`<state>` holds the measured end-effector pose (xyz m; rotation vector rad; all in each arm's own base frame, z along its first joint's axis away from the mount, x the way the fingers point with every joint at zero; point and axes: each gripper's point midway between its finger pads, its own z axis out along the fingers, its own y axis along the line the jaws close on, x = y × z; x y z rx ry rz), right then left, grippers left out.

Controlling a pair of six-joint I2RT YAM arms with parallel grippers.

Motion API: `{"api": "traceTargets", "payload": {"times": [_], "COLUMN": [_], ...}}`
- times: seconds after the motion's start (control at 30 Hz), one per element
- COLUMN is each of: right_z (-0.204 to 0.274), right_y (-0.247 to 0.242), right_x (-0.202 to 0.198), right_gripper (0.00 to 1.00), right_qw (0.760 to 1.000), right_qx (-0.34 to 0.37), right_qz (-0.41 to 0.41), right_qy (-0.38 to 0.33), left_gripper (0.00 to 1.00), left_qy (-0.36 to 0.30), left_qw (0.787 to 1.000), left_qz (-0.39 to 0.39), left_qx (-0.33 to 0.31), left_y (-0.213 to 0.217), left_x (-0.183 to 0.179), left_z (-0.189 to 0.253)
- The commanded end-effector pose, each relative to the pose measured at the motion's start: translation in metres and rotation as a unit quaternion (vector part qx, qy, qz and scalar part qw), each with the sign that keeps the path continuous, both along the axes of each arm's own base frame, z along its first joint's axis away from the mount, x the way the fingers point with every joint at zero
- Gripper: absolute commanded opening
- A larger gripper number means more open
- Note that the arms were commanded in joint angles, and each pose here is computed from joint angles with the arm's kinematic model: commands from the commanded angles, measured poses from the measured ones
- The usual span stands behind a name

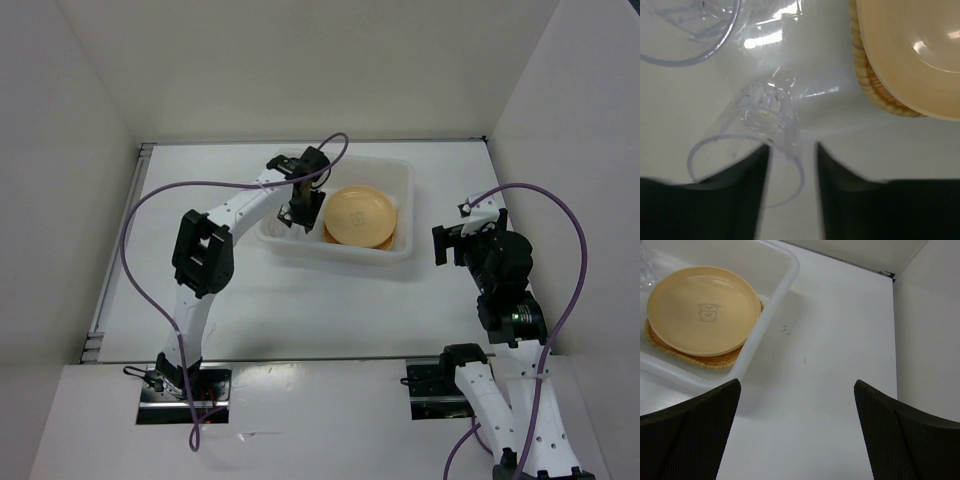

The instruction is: Place the mixed dishes into the plastic bin

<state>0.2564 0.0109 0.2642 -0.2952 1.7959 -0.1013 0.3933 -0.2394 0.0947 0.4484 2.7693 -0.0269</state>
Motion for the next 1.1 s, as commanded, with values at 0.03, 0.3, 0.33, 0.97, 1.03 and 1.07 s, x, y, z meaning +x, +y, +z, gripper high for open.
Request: {"api": "traceTargets", "payload": {"times": [0.03,0.3,0.33,0.97,1.03,1.07], "right_z": [0.008,0.005,0.005,0.016,0.013,0.003], "right_y": [-0.002,-0.009,-0.013,-0.022,-0.022,-0.022], "right_x": [0.006,0.010,0.010,0.012,0.014,0.017], "right_gripper": [0.98,0.98,0.98,0.98,0.98,0.98], "right_qw": [1.000,0.999,0.999,0.997,0.998,0.998], "right_qx": [0.002,-0.003,-0.006,-0.011,-0.012,-0.014], "right_qz": [-0.010,-0.031,-0.041,-0.067,-0.067,-0.067], "right_qy": [-0.022,-0.012,-0.013,-0.021,-0.016,0.003], "left_gripper": [0.73,1.00,1.00,1.00,1.00,1.00], "left_qy": [-0.042,-0.230,-0.259,-0.411,-0.465,-0.490], "left_qw": [0.999,0.967,0.955,0.878,0.848,0.831], "left_qz": [0.002,0.027,0.020,0.126,0.138,0.150], "left_qx": [-0.003,-0.110,-0.144,-0.209,-0.214,-0.215], "left_y": [-0.001,-0.015,-0.024,0.124,0.144,0.154], "left_x": [0.020,0.047,0.051,-0.022,-0.038,-0.041], "left_z": [0.014,0.153,0.177,0.218,0.238,0.245]}}
